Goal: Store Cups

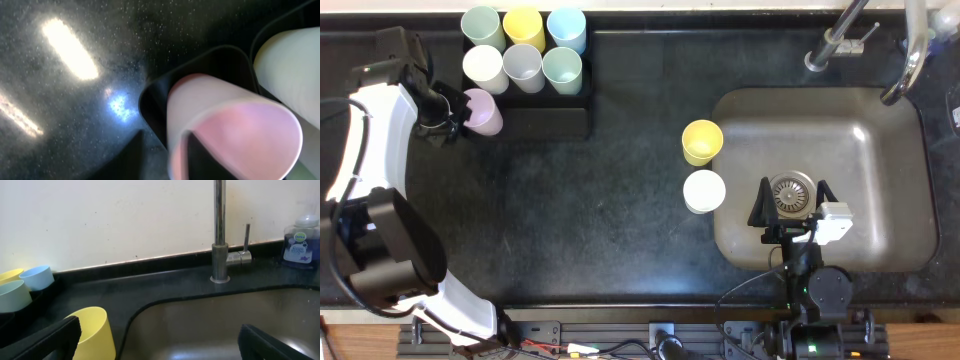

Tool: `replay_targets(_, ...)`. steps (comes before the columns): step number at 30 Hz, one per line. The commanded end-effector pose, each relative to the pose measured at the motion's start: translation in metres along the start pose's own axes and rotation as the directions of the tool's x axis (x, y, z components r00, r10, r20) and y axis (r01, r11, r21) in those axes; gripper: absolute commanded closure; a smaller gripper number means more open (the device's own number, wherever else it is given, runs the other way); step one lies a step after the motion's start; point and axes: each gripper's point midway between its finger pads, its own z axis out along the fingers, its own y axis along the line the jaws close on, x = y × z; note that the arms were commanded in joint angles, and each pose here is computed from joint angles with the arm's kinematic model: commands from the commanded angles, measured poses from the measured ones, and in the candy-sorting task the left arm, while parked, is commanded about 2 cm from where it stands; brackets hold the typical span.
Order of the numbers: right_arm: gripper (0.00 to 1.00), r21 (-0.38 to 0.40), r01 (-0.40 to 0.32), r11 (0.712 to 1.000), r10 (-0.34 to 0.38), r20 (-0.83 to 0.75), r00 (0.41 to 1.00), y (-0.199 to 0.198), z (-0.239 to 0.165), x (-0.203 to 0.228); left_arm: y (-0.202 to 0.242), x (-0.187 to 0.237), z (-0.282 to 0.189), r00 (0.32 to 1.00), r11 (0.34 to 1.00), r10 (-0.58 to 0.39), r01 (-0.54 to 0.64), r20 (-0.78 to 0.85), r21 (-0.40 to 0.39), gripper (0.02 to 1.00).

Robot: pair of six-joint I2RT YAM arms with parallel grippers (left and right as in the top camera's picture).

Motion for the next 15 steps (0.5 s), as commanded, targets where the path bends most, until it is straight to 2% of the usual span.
replay_targets(1,0.003,-0.001,-0.005,1.0,0.005,0.001,1.0,-0.001,0.0,0.003,-0.004,-0.006,-0.005,1.0,1.0,-0.006,0.005,0.017,0.009,0.088)
replay_targets(2,0.007,-0.001,-0.005,1.0,0.005,0.001,1.0,-0.001,0.0,0.003,-0.004,-0.005,-0.005,1.0,1.0,-0.006,0.005,0.013,0.008,0.02)
replay_targets(7,0.003,-0.001,-0.005,1.0,0.005,0.001,1.0,-0.001,0.0,0.003,-0.007,0.005,-0.02,1.0,0.999,0.008,-0.008,0.0,0.033,0.02)
replay_targets(9,0.005,-0.001,-0.005,1.0,0.005,0.001,1.0,-0.001,0.0,0.003,-0.015,0.013,-0.037,0.999,0.997,0.04,-0.041,0.019,0.066,0.02)
replay_targets(11,0.003,-0.001,-0.005,1.0,0.005,0.001,1.0,-0.001,0.0,0.003,-0.032,0.029,-0.059,0.99,0.982,0.134,-0.139,0.053,0.124,0.02)
replay_targets(13,0.003,-0.001,-0.005,1.0,0.005,0.001,1.0,-0.001,0.0,0.003,-0.064,0.057,-0.085,0.944,0.925,0.303,-0.324,0.129,0.198,0.018)
replay_targets(15,0.003,-0.001,-0.005,1.0,0.005,0.001,1.0,-0.001,0.0,0.003,-0.094,0.09,-0.104,0.884,0.859,0.421,-0.461,0.205,0.224,0.02)
